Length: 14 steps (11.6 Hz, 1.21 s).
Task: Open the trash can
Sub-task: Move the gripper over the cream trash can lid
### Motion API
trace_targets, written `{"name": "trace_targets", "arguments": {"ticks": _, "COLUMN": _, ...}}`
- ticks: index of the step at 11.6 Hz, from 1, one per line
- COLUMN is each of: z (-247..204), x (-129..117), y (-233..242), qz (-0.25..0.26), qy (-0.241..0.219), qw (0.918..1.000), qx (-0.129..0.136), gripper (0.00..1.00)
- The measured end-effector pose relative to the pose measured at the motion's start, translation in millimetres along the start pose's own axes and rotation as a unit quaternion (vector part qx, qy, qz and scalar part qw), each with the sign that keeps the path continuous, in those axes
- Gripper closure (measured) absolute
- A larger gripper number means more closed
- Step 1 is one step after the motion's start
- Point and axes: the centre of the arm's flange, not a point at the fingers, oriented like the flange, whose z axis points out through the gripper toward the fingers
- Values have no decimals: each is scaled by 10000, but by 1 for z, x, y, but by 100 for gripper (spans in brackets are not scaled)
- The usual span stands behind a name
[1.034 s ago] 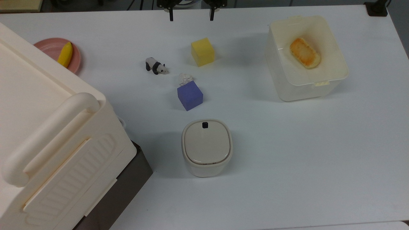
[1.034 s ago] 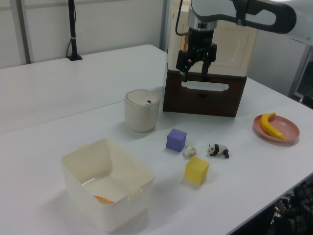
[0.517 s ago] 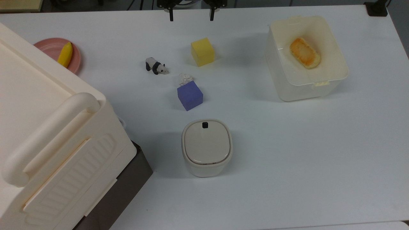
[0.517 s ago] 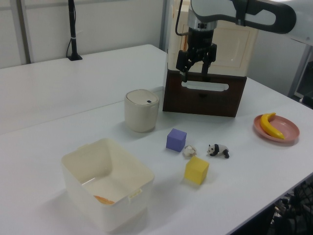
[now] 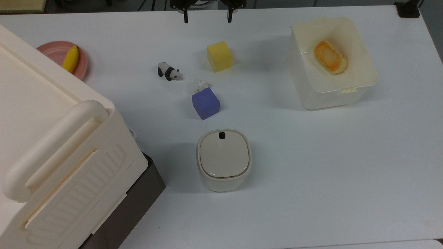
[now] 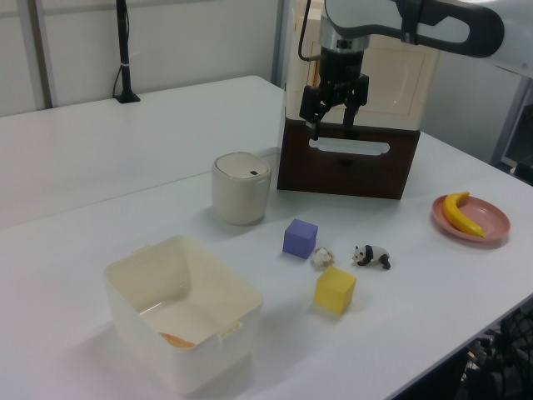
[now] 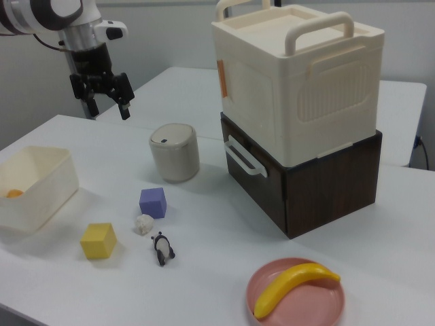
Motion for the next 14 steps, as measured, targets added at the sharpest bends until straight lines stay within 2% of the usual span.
{"name": "trace_targets", "arguments": {"ticks": 2, "z": 0, "x": 0, "y": 0, "qz": 1, "qy": 0, "qw": 10000, "qx": 0, "gripper": 9}}
{"name": "trace_targets", "arguments": {"ticks": 3, "z": 0, "x": 0, "y": 0, "qz": 2, "qy": 1, "qw": 10000, "qx": 0, "gripper": 19}}
{"name": "trace_targets", "arguments": {"ticks": 5, "z": -1, "x": 0, "y": -1, "qz": -66, "qy": -3, "qw": 9999, "qx": 153, "gripper": 52}}
{"name": "trace_targets", "arguments": {"ticks": 7, "z": -1, "x": 0, "y": 1, "qz": -378, "qy": 5, "qw": 9990, "qx": 246, "gripper": 85}}
{"name": "trace_targets", "arguments": {"ticks": 8, "z": -1, "x": 0, "y": 3, "qz": -424, "qy": 8, "qw": 9988, "qx": 251, "gripper": 95}}
{"name": "trace_targets", "arguments": {"ticks": 9, "z": -1, "x": 0, "y": 4, "qz": -429, "qy": 14, "qw": 9988, "qx": 254, "gripper": 99}}
{"name": "trace_targets", "arguments": {"ticks": 10, "z": -2, "x": 1, "y": 4, "qz": -440, "qy": 34, "qw": 9987, "qx": 255, "gripper": 99}}
{"name": "trace_targets", "arguments": {"ticks": 12, "z": -8, "x": 13, "y": 9, "qz": -395, "qy": 552, "qw": 9974, "qx": 254, "gripper": 99}}
{"name": "trace_targets", "arguments": {"ticks": 14, "z": 3, "x": 36, "y": 17, "qz": -422, "qy": 1029, "qw": 9935, "qx": 233, "gripper": 99}}
